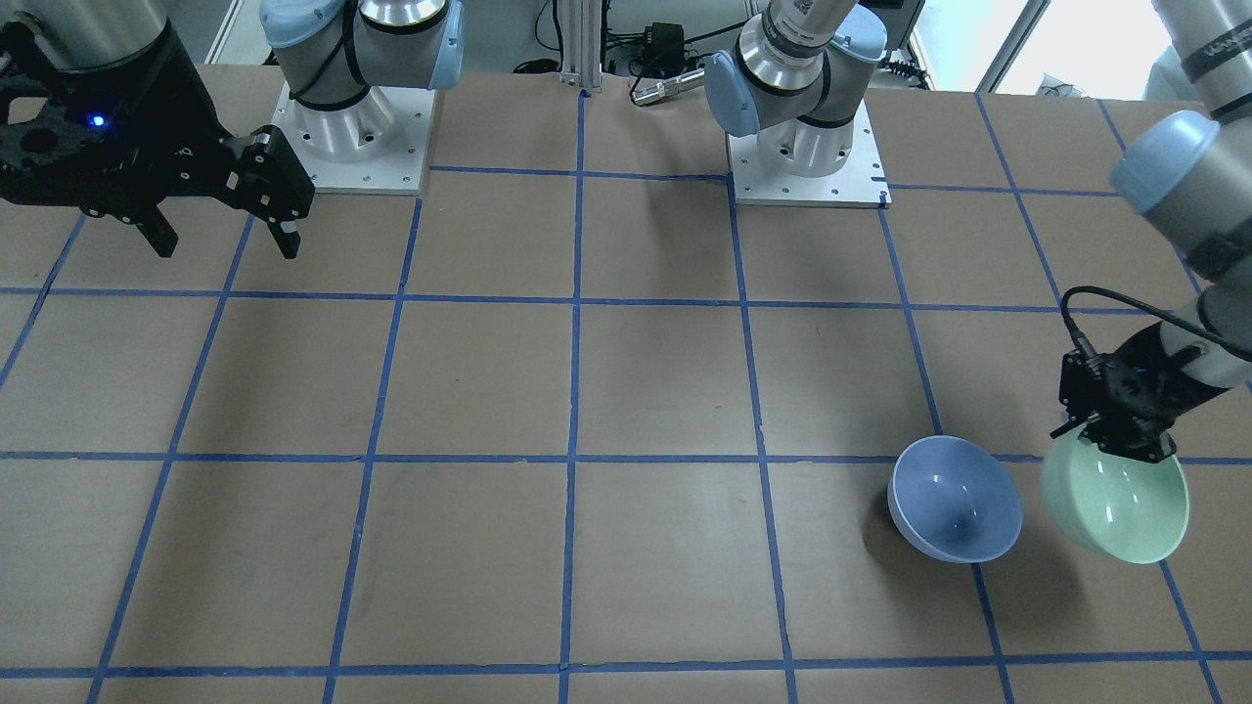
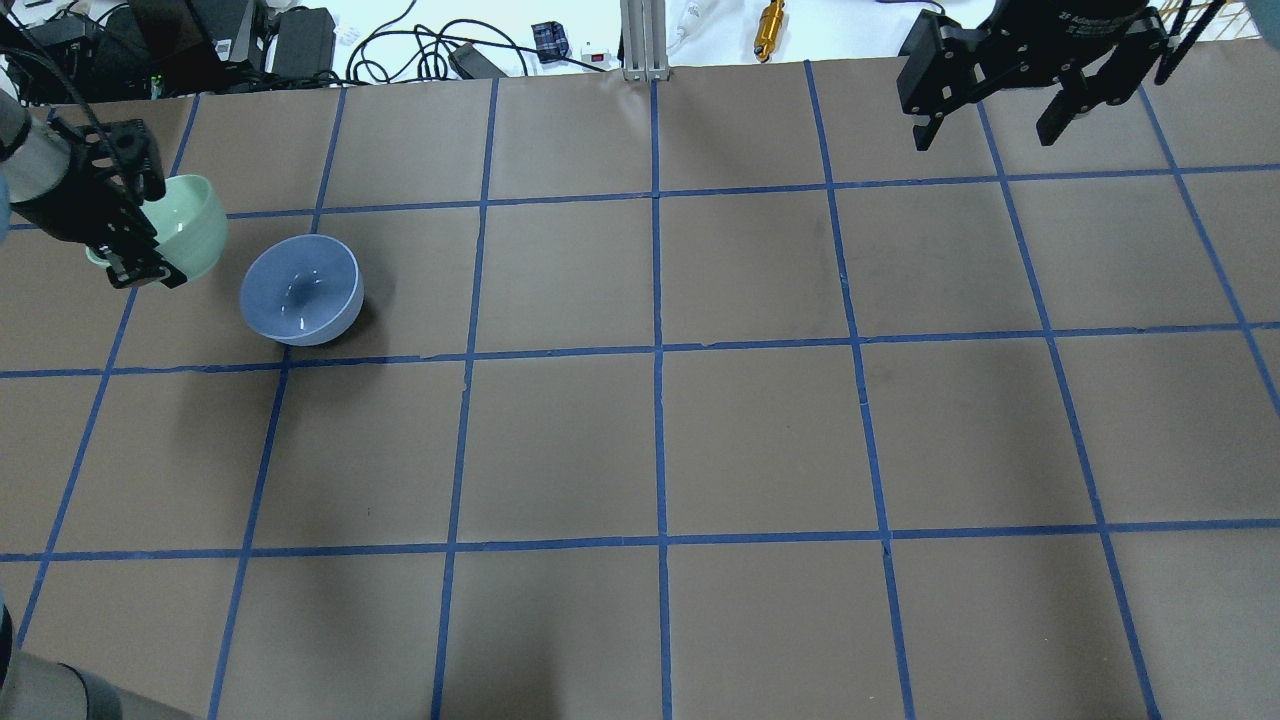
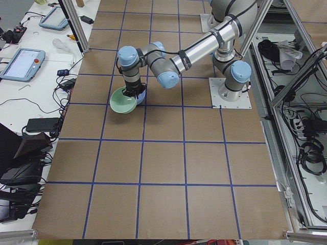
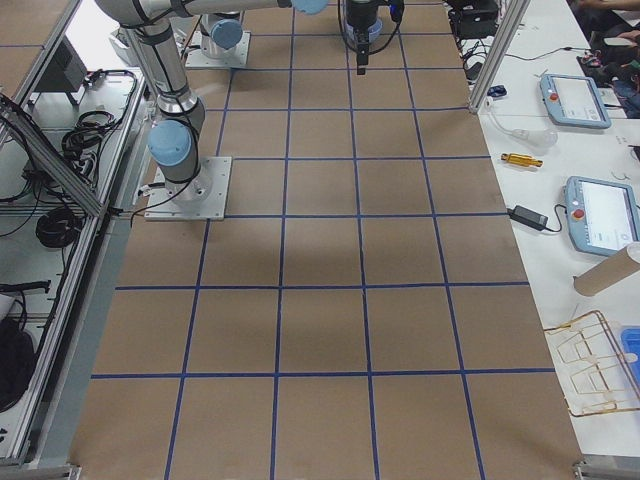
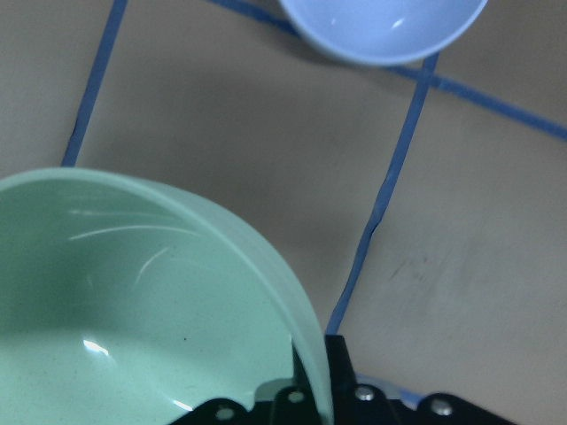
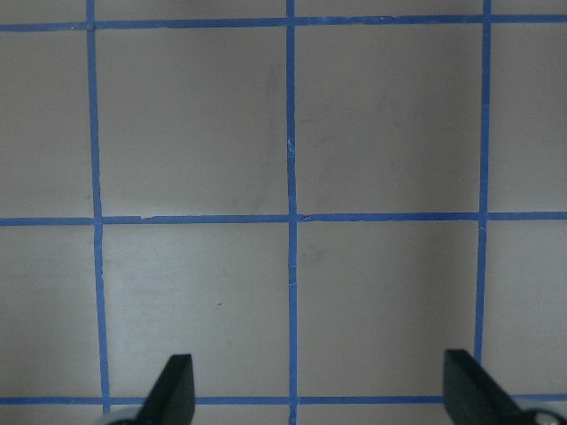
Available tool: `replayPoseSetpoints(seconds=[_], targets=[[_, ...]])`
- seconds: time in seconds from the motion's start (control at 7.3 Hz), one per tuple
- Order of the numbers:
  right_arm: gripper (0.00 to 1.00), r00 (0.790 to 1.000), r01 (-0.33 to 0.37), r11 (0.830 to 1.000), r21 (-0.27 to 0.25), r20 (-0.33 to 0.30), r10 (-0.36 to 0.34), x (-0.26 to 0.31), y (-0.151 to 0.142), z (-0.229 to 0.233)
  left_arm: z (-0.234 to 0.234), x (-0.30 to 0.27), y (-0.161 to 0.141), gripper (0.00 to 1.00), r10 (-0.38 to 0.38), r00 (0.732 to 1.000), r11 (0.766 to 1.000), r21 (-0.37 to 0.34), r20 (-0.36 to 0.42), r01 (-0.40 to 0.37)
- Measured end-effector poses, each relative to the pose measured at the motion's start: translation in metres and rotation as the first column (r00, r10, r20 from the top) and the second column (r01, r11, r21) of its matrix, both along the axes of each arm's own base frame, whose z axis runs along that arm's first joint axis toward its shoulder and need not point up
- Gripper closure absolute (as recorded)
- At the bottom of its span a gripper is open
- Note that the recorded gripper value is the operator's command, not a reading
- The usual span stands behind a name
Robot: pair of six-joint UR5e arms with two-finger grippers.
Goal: Stack green bowl on blue bowl
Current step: 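Lift the green bowl with the left gripper and carry it over the blue bowl, then lower the green bowl into the blue bowl and open the left gripper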
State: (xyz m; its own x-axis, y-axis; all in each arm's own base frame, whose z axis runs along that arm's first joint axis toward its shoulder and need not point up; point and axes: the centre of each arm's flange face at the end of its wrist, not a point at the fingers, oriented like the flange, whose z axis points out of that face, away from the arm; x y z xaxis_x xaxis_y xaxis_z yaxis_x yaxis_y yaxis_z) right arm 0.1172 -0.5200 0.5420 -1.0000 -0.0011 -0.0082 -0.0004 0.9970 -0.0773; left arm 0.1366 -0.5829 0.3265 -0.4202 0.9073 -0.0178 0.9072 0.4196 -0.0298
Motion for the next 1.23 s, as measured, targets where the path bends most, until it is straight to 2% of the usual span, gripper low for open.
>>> replayPoseSetpoints(seconds=[0.41,0.68,0.82,0.96,1.23], targets=[[0.00,1.000,-0.001,1.000,0.000,0.000,0.001,0.000,0.000,0.000,0.001,-0.072,0.006,1.00,0.034,0.999,0.999,-0.029,0.016,-0.034],[0.00,1.000,-0.001,1.000,0.000,0.000,0.001,0.000,0.000,0.000,-0.024,-0.089,0.008,1.00,0.026,1.000,1.000,0.004,0.009,-0.026],[0.00,1.000,-0.001,1.000,0.000,0.000,0.001,0.000,0.000,0.000,-0.038,-0.090,0.009,0.37,0.024,1.000,1.000,0.011,0.016,-0.025],[0.00,1.000,-0.001,1.000,0.000,0.000,0.001,0.000,0.000,0.000,-0.048,-0.089,0.009,0.00,0.026,0.999,0.999,0.018,0.024,-0.027],[0.00,1.000,-0.001,1.000,0.001,-0.001,0.001,0.000,0.000,0.000,-0.052,-0.089,0.009,0.00,0.039,0.999,0.999,0.022,0.028,-0.040]])
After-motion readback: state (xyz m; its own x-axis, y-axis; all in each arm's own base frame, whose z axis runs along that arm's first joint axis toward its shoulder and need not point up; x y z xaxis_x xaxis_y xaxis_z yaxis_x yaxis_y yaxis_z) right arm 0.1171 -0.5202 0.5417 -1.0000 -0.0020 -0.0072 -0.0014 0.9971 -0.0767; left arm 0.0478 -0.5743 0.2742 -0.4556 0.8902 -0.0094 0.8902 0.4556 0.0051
